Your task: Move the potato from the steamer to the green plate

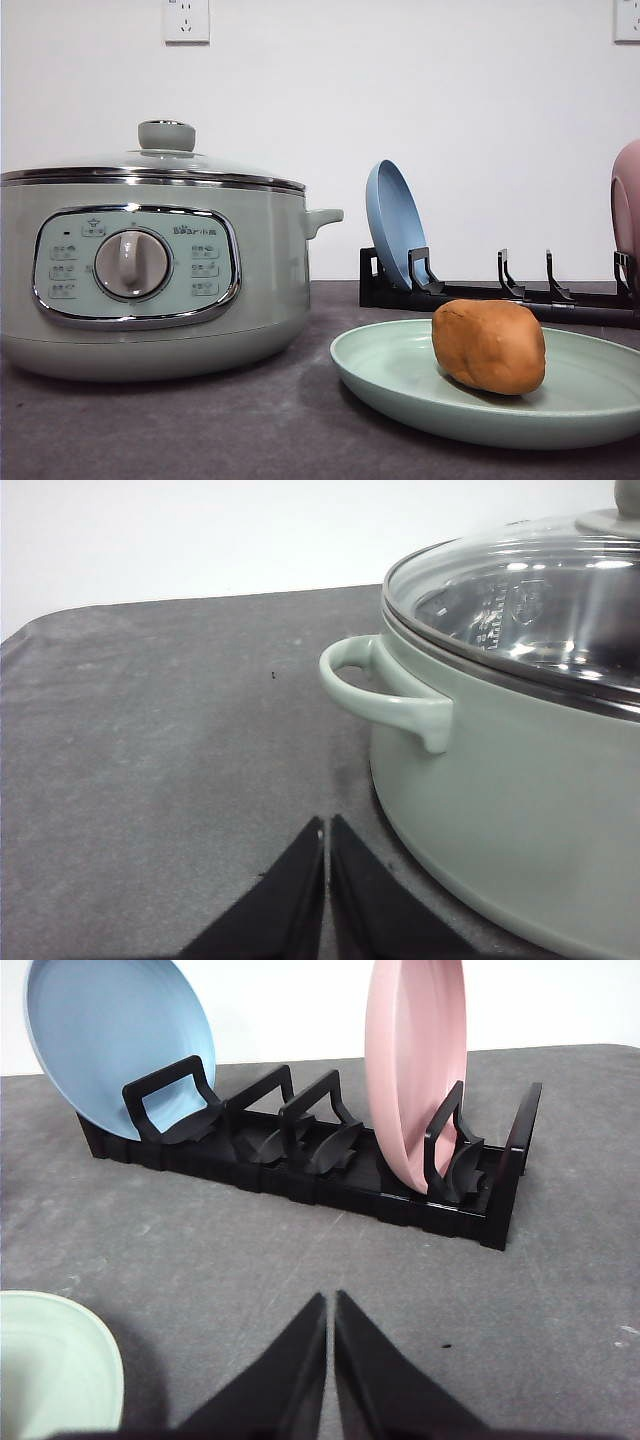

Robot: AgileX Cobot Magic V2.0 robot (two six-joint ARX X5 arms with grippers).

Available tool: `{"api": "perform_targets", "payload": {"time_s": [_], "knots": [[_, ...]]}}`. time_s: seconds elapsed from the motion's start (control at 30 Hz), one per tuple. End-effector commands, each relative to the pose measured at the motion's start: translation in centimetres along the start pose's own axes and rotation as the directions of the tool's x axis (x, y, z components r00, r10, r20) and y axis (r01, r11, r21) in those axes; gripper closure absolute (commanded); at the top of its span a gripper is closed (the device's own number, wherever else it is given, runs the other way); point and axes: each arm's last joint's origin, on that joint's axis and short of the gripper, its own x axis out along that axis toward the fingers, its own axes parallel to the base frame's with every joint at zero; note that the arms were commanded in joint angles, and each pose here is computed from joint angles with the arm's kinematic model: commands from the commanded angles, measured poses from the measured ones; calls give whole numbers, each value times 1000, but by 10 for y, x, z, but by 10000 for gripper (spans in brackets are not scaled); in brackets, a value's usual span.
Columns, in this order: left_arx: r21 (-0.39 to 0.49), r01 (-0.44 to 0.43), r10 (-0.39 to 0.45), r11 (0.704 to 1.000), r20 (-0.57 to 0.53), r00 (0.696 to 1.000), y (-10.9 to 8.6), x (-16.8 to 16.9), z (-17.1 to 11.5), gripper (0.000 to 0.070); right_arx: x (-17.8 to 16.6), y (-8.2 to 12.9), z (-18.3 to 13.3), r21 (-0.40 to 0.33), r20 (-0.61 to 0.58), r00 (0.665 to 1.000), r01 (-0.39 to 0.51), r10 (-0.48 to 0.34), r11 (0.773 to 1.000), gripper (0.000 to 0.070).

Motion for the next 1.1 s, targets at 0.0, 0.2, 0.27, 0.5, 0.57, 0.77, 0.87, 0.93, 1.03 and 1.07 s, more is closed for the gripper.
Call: {"api": "perform_targets", "payload": {"time_s": [0.0,0.2,0.27,0.5,0.57,0.77,0.87,0.93,1.03,1.07], "knots": [[-9,-2,2,1000,-26,1000,0,2,-7,700,0,0,-1,3,6,1000,1,-1,1000,700],[-9,-2,2,1000,-26,1000,0,2,-7,700,0,0,-1,3,6,1000,1,-1,1000,700],[-9,-2,2,1000,-26,1000,0,2,-7,700,0,0,-1,3,6,1000,1,-1,1000,700],[-9,-2,2,1000,-26,1000,0,2,-7,700,0,0,-1,3,6,1000,1,-1,1000,700],[-9,-2,2,1000,-26,1000,0,2,-7,700,0,0,-1,3,6,1000,1,-1,1000,700],[-9,-2,2,1000,-26,1000,0,2,-7,700,0,0,-1,3,6,1000,1,-1,1000,700],[-9,-2,2,1000,-26,1000,0,2,-7,700,0,0,-1,3,6,1000,1,-1,1000,700],[-9,-2,2,1000,-26,1000,0,2,-7,700,0,0,-1,3,6,1000,1,-1,1000,700],[-9,-2,2,1000,-26,1000,0,2,-7,700,0,0,-1,3,6,1000,1,-1,1000,700],[-9,-2,2,1000,-26,1000,0,2,-7,700,0,0,-1,3,6,1000,1,-1,1000,700]]}}
